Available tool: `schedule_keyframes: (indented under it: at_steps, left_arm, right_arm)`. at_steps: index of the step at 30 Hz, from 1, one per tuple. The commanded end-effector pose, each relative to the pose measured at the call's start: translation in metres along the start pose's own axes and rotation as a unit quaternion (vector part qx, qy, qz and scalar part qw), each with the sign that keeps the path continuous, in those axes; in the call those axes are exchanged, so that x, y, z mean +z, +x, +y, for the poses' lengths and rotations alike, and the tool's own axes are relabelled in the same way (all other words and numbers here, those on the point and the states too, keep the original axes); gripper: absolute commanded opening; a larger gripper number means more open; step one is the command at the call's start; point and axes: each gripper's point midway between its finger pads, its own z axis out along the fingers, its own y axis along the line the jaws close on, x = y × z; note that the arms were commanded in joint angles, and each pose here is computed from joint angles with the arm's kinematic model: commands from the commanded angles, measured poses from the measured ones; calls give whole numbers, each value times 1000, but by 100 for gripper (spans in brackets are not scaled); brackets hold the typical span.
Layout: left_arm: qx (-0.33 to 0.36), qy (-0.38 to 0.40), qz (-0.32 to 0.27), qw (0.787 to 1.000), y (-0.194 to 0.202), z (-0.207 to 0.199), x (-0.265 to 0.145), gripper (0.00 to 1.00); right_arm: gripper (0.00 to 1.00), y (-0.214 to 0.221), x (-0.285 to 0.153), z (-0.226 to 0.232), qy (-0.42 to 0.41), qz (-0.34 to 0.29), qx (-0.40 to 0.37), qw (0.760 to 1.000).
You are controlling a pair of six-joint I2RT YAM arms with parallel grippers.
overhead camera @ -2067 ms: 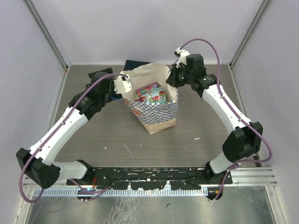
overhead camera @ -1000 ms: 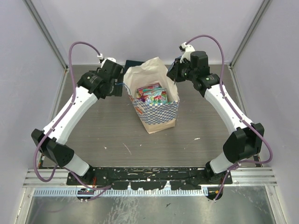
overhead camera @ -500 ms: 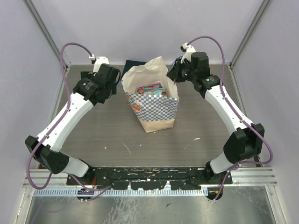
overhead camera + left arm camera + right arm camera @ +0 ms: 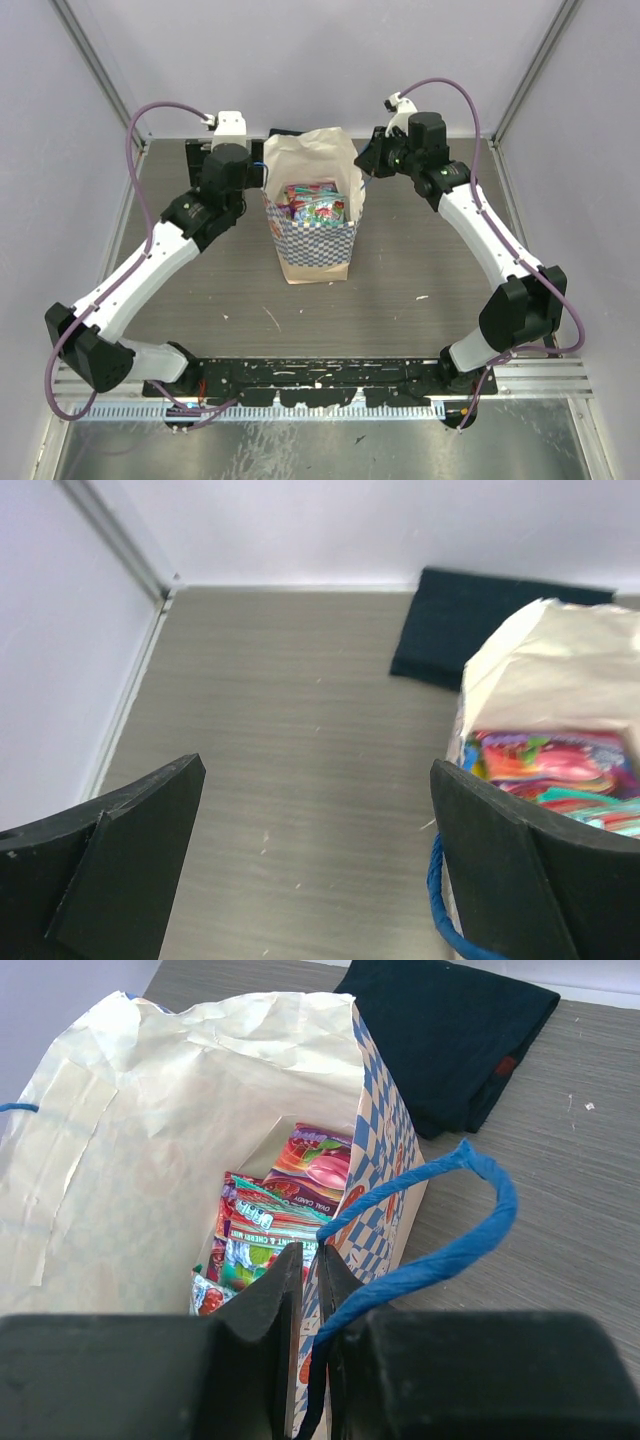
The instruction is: Take the snacks out of the paper bag
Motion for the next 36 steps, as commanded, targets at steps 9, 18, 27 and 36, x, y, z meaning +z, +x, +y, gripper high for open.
schedule_keyframes:
  at_steps: [9, 18, 27, 36]
  left_arm:
    - [-89, 132, -140, 977, -69, -31, -26, 98]
    - [-12, 251, -80, 965, -30, -58, -48, 98]
    - [-73, 251, -133, 956, -49, -54, -41, 98]
    - [42, 293, -1, 955, -13, -43, -56, 98]
  right_arm:
    - [18, -28, -15, 10, -14, -49, -21, 998]
    - [18, -27, -14, 10, -16, -48, -18, 999]
    - [18, -25, -14, 14, -28, -43, -16, 999]
    - [19, -27, -23, 10, -16, -46, -32, 998]
